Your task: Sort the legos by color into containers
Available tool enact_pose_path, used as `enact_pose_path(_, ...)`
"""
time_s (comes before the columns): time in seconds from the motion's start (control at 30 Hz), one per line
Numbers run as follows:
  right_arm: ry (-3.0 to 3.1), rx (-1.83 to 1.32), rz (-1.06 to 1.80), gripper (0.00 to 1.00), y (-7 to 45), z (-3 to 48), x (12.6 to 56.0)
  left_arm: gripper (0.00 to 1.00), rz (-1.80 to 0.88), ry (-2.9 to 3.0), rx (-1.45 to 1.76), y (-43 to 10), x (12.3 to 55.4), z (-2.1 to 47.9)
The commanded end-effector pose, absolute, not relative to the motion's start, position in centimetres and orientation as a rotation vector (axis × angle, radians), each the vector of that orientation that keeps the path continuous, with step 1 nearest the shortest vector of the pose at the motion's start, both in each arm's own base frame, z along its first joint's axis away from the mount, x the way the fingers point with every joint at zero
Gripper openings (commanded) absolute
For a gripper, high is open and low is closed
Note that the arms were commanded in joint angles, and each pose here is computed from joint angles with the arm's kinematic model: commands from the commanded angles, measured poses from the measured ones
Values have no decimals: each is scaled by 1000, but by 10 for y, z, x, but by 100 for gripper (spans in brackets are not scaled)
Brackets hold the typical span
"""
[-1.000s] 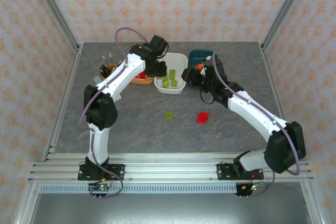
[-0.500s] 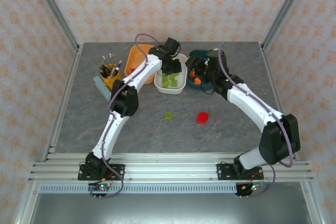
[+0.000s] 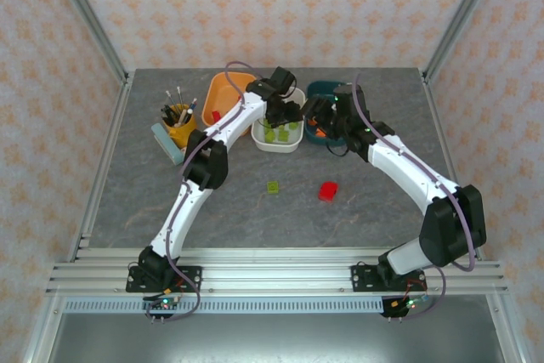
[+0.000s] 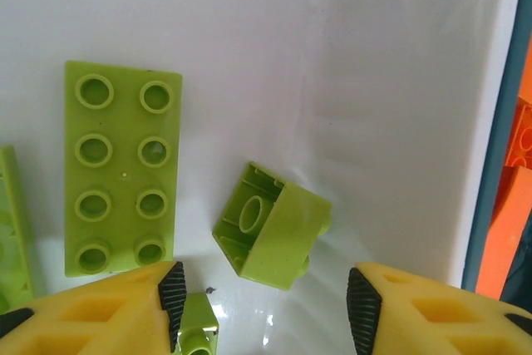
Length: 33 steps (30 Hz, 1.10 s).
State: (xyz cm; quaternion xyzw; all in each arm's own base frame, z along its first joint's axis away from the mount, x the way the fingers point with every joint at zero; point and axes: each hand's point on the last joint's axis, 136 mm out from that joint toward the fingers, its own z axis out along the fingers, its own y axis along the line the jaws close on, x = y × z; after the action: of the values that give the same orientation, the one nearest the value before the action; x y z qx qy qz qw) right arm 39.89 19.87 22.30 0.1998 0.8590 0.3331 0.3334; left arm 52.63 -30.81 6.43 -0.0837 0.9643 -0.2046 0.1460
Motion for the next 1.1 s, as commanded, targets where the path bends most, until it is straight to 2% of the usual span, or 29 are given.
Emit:
enact_pose_path(0.0,2235,496,802,63,187,235,391,59,-628,2677,-233,-309,530,121)
enact_pose_path(0.23,2269,459,700,62,171,236,375,63,-644,2588,-239,-303,524,178)
enact_pose_path(0.5,2307,426,651,62,161,241,355,66,-638,2558,-237,-285,495,213)
enact_pose_path(0.83,2424,306,593,62,163,230,323,67,-615,2543,-289,-248,433,232)
enact_pose_path(1.07,2463,236,542,62,173,223,306,68,-601,2590,-247,-236,379,220)
